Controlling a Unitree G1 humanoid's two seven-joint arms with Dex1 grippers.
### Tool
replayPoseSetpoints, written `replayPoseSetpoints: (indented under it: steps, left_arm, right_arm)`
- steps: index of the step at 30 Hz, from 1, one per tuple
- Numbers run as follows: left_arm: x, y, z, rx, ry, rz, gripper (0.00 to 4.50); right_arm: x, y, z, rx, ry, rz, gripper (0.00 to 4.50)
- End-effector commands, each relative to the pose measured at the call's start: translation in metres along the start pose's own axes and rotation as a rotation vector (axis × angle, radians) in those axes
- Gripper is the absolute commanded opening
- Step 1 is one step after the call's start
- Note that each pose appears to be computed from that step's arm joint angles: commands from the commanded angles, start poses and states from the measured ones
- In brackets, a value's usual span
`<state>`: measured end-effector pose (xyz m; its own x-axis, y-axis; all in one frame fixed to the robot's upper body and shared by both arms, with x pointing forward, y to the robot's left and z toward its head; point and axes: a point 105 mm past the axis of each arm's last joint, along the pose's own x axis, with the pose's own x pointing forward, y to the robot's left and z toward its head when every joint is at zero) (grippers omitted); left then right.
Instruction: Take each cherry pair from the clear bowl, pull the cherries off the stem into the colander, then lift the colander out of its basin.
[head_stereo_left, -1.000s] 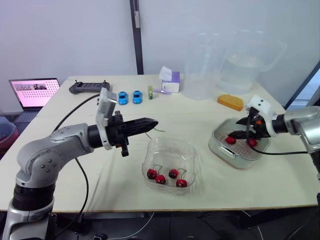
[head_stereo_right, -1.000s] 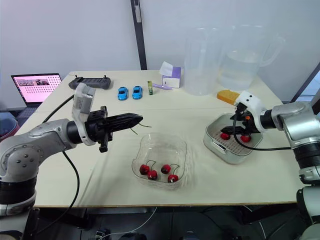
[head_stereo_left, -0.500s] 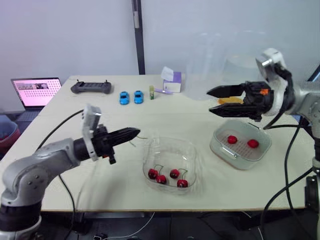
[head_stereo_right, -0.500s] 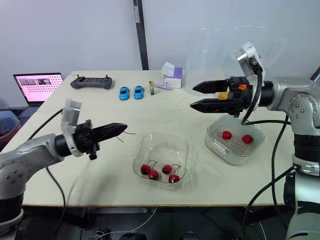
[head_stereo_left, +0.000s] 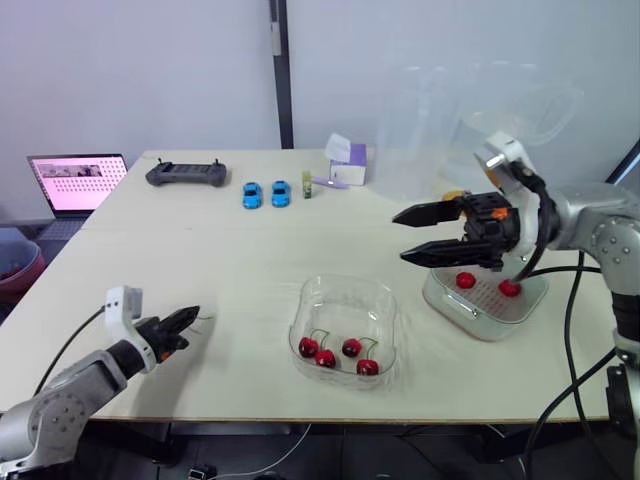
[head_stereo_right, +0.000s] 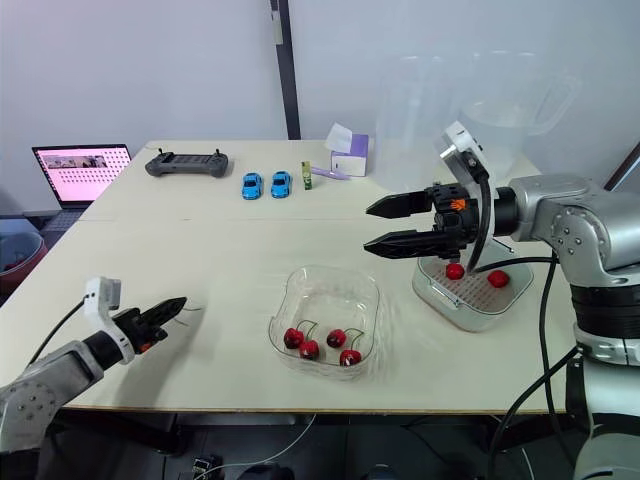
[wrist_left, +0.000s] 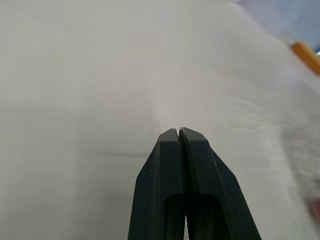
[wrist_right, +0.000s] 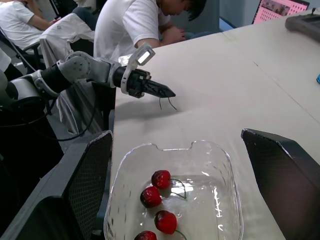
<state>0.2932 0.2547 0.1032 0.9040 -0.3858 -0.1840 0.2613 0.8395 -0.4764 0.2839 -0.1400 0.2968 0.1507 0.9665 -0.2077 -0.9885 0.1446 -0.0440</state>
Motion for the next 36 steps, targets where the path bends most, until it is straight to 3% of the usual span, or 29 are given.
replayPoseSetpoints:
  steps: [1,4,7,8,13,16,18,20,23,28,36]
  left_arm:
    - [-0.007,0.001,0.007,-0.025,-0.022,-0.005,0.99]
    - [-0.011,0.004,0.004,0.015,0.027,0.019,2.49]
    - [-0.016,0.012,0.018,0.035,-0.006,0.052,4.07]
    - [-0.017,0.013,0.022,0.049,-0.011,0.053,4.41]
    - [-0.028,-0.001,0.046,0.165,-0.02,-0.007,4.41]
    - [-0.037,-0.042,0.044,0.416,0.084,-0.217,4.41]
    - [-0.043,-0.075,0.035,0.493,0.152,-0.391,4.41]
    - [-0.049,-0.105,0.038,0.547,0.16,-0.538,4.41]
    - [-0.052,-0.127,0.047,0.631,0.152,-0.637,4.41]
    - [-0.055,-0.149,0.053,0.715,0.179,-0.747,4.41]
    - [-0.054,-0.15,0.056,0.796,0.207,-0.778,4.41]
  right_arm:
    - [-0.001,0.007,0.011,-0.059,-0.018,0.007,4.5]
    - [-0.001,0.005,0.011,-0.045,-0.013,-0.009,4.5]
    - [-0.001,0.004,0.009,-0.036,-0.009,-0.017,4.5]
    - [-0.002,0.004,0.009,-0.035,-0.007,-0.016,4.5]
    - [-0.002,0.006,0.007,-0.029,0.004,-0.014,4.5]
    - [-0.004,0.008,0.003,-0.04,0.035,-0.022,4.5]
    - [-0.005,0.009,0.001,-0.036,0.05,-0.027,4.5]
    - [-0.005,0.009,-0.003,-0.039,0.077,-0.037,4.5]
    - [-0.004,0.01,-0.008,-0.055,0.127,-0.046,4.5]
    - [0.01,0.014,-0.02,-0.139,0.262,-0.049,4.5]
    - [0.048,0.014,-0.029,-0.275,0.477,0.015,4.5]
